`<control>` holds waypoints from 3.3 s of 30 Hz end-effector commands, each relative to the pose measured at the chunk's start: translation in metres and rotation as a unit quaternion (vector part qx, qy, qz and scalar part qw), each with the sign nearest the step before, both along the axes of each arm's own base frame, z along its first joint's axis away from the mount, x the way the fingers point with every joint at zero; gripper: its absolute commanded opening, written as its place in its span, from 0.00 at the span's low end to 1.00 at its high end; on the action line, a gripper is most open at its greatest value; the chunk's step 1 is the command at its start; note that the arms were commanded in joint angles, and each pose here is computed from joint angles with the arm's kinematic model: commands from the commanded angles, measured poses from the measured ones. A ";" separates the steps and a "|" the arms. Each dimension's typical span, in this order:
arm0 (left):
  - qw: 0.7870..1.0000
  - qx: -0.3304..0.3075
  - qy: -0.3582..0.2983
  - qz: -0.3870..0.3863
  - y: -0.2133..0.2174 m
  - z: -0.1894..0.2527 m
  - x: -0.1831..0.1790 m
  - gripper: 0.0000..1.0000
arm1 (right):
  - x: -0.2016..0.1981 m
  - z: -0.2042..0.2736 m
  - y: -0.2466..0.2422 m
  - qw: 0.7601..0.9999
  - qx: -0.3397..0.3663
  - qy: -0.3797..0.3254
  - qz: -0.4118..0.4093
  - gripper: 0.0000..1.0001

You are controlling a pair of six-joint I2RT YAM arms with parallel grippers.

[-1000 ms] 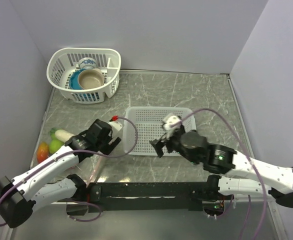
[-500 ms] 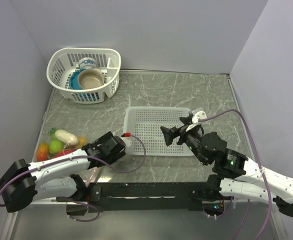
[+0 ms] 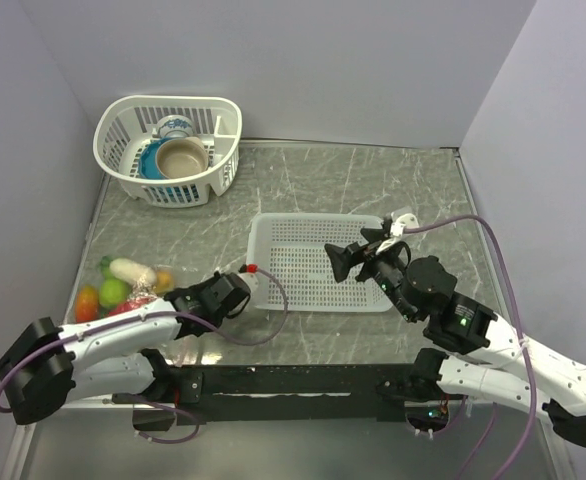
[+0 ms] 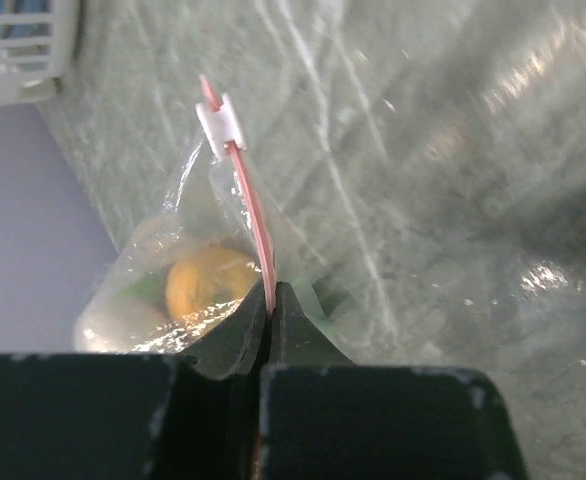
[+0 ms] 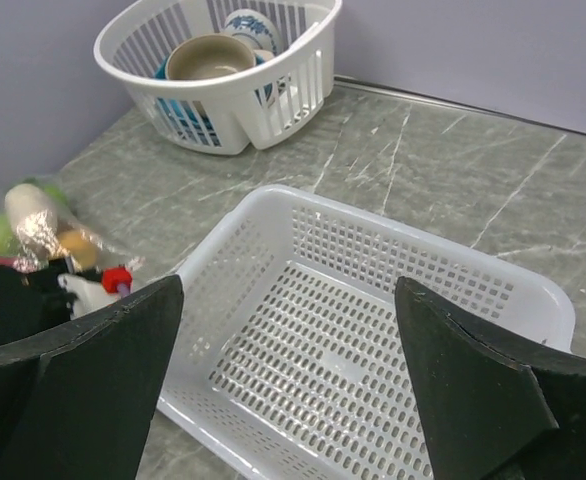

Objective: Open the zip-top bag and remove the fake food

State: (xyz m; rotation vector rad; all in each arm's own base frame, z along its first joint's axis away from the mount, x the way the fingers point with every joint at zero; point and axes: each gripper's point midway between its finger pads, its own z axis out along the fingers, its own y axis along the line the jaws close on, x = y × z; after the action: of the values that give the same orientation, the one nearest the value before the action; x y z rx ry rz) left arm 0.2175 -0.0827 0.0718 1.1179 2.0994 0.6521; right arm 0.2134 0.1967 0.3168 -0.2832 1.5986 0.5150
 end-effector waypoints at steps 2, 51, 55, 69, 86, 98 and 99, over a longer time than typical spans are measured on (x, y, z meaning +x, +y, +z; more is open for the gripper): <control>0.990 -0.092 -0.107 0.011 -0.018 0.116 0.038 0.01 | -0.002 0.028 0.011 0.999 0.027 -0.021 0.029 0.93; 0.883 -0.208 -0.030 -0.420 -0.035 0.290 -0.098 0.01 | -0.067 0.062 0.218 0.790 0.061 -0.208 0.574 0.86; 0.878 -0.217 -0.019 -0.426 -0.039 0.288 -0.102 0.01 | -0.065 0.065 0.227 0.786 0.075 -0.199 0.581 0.84; 0.881 -0.206 -0.020 -0.426 -0.040 0.282 -0.096 0.01 | -0.076 0.058 0.240 0.766 0.074 -0.169 0.616 0.77; 0.881 -0.209 -0.029 -0.424 -0.042 0.289 -0.092 0.01 | -0.092 0.050 0.225 0.745 0.044 -0.157 0.647 0.82; 0.882 -0.214 -0.033 -0.419 -0.044 0.291 -0.089 0.01 | -0.097 0.059 0.239 0.735 0.093 -0.155 0.654 0.72; 0.883 -0.214 -0.033 -0.417 -0.043 0.291 -0.089 0.01 | -0.096 0.058 0.240 0.735 0.093 -0.154 0.654 0.69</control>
State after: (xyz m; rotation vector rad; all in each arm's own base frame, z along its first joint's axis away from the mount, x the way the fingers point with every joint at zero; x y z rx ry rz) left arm 0.1154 -0.1147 0.3321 1.5981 1.4887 -0.2097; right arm 0.1238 0.4314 0.3522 -1.3270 0.8582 1.5704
